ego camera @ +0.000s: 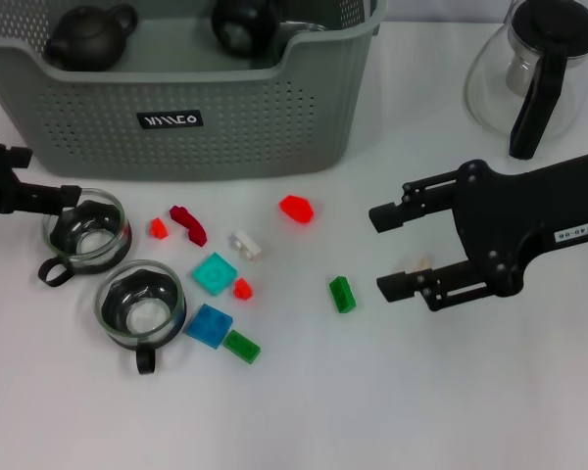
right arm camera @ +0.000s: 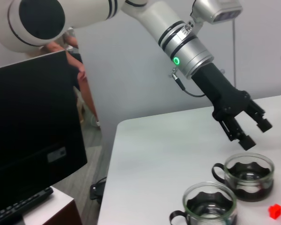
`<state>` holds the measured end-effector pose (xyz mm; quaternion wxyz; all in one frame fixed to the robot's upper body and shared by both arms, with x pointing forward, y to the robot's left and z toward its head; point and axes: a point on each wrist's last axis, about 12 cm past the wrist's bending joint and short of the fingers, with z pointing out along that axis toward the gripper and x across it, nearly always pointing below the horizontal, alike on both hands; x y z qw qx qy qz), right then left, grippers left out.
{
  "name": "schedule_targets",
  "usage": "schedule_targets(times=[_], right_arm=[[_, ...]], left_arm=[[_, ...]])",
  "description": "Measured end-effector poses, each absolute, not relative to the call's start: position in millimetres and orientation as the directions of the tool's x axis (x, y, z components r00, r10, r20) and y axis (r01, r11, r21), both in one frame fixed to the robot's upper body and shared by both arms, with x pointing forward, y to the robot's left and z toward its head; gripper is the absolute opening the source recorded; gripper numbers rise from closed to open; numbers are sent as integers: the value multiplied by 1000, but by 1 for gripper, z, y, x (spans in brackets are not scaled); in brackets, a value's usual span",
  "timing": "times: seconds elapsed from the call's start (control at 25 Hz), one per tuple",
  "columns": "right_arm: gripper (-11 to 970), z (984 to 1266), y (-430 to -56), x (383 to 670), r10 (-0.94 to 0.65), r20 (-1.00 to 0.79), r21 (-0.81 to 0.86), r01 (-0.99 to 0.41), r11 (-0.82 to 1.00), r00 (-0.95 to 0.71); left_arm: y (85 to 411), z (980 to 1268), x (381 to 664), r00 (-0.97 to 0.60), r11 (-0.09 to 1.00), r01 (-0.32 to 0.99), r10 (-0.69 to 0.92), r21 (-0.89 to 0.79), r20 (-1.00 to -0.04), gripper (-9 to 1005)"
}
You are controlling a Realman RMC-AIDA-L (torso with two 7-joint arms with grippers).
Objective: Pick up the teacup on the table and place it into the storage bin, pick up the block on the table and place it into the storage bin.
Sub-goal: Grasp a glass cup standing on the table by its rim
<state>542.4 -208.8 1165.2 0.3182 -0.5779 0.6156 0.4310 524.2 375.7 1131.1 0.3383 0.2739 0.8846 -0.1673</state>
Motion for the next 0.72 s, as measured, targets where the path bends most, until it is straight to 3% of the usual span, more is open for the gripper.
schedule_targets(times=[0.32, 0.72], right_arm=[[726, 1165, -213, 545, -442, -887, 157, -988, -14, -134], [727, 1160, -211, 547, -465, -876, 144, -990, 5, -129]], left_arm=[[365, 1132, 543, -728, 831, 548, 421, -91, -541, 948], [362, 1121, 547, -774, 866, 494, 399, -73, -492, 948]])
